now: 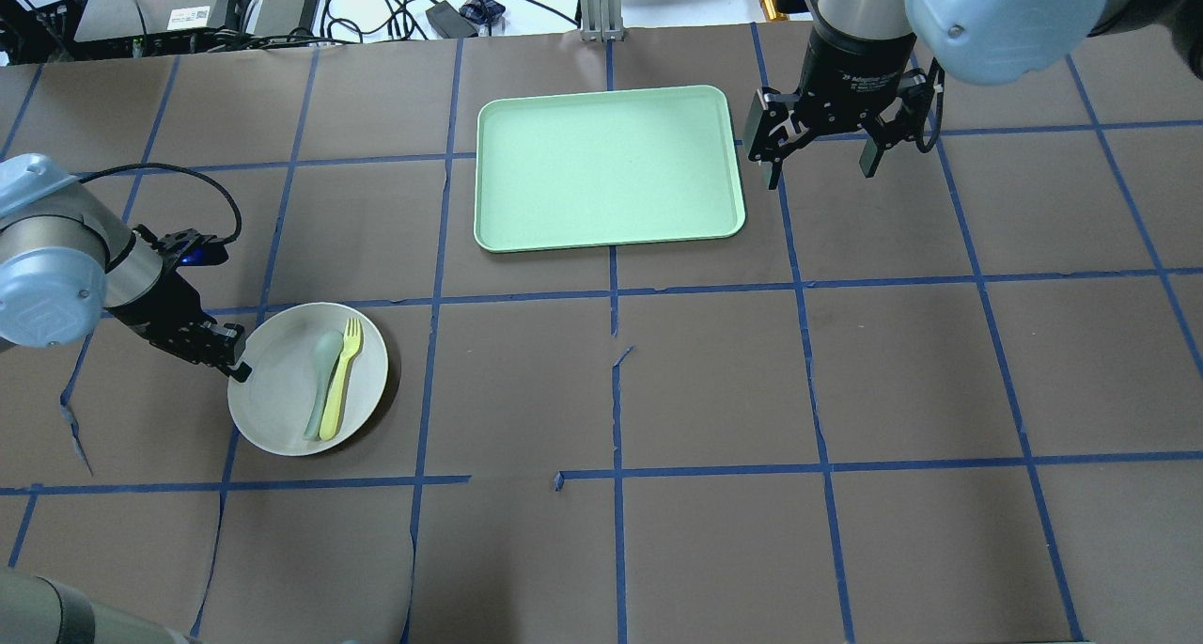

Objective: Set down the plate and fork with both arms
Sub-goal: 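Slide the plate with the left gripper onto the green tray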

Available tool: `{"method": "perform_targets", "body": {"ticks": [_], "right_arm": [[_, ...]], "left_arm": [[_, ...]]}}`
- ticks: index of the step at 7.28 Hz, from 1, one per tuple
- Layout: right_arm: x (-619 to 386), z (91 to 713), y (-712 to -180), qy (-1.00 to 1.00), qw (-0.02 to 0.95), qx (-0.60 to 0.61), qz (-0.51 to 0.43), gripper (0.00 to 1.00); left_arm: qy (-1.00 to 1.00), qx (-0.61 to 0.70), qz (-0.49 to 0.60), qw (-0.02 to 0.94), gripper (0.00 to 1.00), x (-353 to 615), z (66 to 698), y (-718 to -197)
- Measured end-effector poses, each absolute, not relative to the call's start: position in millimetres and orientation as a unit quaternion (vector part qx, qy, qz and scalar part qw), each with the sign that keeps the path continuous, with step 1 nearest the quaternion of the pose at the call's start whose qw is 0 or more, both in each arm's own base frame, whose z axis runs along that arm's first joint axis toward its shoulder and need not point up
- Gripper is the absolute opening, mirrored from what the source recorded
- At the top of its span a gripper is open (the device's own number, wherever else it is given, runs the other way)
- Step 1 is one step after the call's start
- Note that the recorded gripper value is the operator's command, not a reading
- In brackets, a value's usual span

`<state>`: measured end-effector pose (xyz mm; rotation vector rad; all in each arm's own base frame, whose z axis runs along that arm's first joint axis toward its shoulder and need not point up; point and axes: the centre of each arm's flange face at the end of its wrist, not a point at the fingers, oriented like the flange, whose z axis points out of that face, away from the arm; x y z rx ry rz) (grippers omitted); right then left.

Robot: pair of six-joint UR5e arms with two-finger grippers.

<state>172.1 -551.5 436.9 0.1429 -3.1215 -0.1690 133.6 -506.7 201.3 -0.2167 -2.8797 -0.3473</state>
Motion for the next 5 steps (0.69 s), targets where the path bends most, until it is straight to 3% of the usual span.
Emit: {"method": "perform_targets", "body": {"ticks": [3,5], "right_arm": [[172.5,437.0,-551.3,-0.997,0.007,0.047,-0.054,1.0],[172.2,436.5,-551.1,-0.997,0.007,0.047,-0.055,1.0]], "left_arm": [[-0.981,-0.025,-0.108,0.162,0.0,116.8,261.4,-555.0],[-0.98,-0.003,-0.082,0.18,0.0,42.3,285.7,-607.7]]}}
